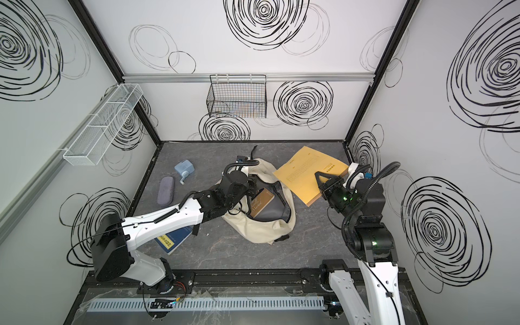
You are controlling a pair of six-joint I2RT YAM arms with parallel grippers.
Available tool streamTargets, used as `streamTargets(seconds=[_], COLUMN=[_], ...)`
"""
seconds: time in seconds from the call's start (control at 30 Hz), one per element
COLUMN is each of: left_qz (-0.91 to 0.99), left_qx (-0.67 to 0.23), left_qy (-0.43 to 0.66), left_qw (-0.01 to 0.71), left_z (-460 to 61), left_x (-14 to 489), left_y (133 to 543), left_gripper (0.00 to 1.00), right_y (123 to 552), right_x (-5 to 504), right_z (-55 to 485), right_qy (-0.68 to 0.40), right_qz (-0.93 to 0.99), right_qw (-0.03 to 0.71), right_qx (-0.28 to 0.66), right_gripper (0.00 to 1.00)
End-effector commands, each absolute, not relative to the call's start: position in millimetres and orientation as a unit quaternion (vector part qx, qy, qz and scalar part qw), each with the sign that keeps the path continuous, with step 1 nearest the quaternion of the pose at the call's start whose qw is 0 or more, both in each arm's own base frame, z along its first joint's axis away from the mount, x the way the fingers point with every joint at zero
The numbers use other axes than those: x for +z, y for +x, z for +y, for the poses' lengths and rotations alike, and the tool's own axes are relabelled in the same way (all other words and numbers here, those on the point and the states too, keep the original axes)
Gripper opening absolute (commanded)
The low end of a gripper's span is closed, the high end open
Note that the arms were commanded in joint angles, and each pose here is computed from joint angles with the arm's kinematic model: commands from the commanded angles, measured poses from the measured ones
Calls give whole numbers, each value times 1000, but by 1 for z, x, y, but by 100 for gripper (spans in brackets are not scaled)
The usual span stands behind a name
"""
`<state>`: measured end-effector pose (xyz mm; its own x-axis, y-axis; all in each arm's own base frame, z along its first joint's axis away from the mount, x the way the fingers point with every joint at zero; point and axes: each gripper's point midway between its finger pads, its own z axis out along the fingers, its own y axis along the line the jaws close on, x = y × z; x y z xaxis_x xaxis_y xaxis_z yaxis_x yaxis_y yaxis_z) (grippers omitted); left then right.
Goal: Pack books, pencil case, and school supplies into a backpack
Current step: Place the book in the student bag.
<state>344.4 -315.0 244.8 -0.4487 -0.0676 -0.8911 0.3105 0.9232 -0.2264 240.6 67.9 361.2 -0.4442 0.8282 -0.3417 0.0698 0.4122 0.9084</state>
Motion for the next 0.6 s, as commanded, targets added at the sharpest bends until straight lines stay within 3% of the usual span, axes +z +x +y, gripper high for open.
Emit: streamTargets(seconds=[0.0,0.23,0.57], left_qz=[812,815,818], left_qx=[-225,-221,-204], left_qy=[43,30,9], left_qw=[538,534,538], left_z=[-315,-311,-298], left_x=[267,256,245], left_y=[349,364,381], left_gripper=[0,0,0], right_y=[236,218,205], right_x=[359,325,306], right_z=[72,82,83], right_qy=[306,304,315], right_qz=[726,765,773], right_qw=[419,354,332], right_qx=[452,444,438], right_gripper=[0,0,0])
